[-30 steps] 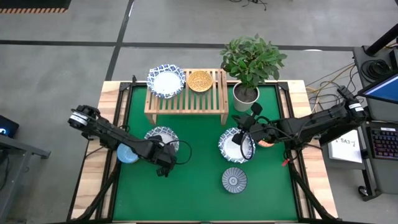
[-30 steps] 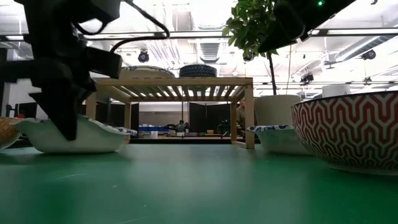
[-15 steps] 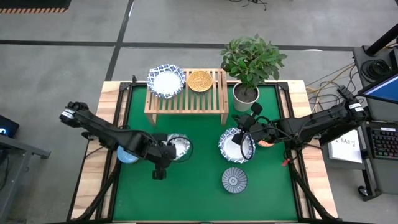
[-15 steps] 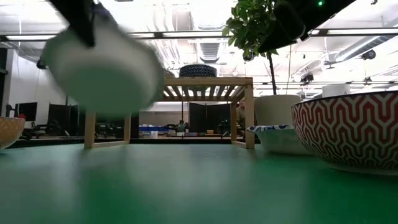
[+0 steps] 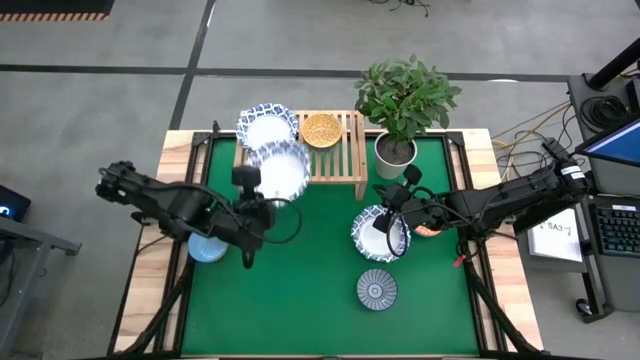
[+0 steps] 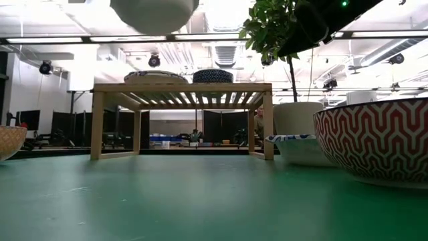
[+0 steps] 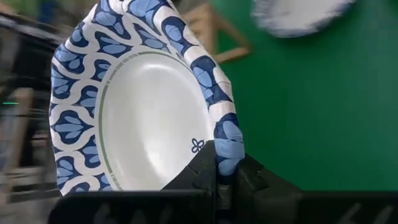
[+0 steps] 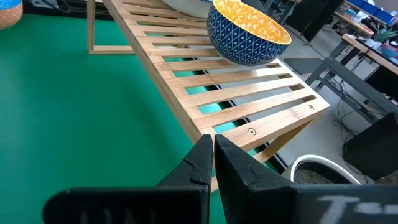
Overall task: Place and stack bowls onto a shelf
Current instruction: Stack the white bowl on top of the other white bowl on the shelf, then stack the orange bowl on top of the yellow bowl on the shelf
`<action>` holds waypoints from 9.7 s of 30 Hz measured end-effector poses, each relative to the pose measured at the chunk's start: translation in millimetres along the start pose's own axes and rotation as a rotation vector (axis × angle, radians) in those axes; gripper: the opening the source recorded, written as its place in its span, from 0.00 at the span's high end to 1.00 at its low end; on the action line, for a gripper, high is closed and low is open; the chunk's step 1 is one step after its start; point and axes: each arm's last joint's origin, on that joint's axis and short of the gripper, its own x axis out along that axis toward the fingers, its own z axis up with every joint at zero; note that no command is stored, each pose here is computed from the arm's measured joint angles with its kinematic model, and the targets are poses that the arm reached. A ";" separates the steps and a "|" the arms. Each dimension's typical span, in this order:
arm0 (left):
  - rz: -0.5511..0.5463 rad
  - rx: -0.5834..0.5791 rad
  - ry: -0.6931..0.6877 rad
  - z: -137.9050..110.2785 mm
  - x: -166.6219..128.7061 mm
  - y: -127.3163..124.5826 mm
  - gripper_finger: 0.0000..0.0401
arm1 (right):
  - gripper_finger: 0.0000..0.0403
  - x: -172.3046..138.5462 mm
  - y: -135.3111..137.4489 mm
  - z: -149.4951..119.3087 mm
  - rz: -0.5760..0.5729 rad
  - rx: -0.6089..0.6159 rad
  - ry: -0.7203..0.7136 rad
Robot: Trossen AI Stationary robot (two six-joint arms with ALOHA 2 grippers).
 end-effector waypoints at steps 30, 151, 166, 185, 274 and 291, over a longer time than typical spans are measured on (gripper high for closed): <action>-0.011 -0.317 0.260 -63.5 110.5 148.8 1.00 | 0.98 2.2 1.6 -9.7 -0.002 -0.004 0.022; -0.349 -0.558 -0.429 -115.4 77.2 -28.5 0.40 | 0.92 -47.0 26.0 -44.6 0.411 0.028 1.106; -0.346 -0.554 -0.439 -114.5 77.1 -28.1 0.40 | 0.58 -44.3 22.6 -53.2 0.366 -0.115 1.050; -0.344 -0.546 -0.440 -114.7 77.3 -28.3 0.40 | 0.61 -24.9 18.5 -98.0 0.239 -0.121 1.031; -0.333 -0.507 -0.455 -114.0 77.2 -28.0 0.40 | 0.97 147.4 -60.7 190.4 0.186 -0.358 0.370; -0.330 -0.496 -0.456 -114.0 77.2 -28.0 0.40 | 0.97 172.9 -80.2 176.3 0.256 -0.289 0.413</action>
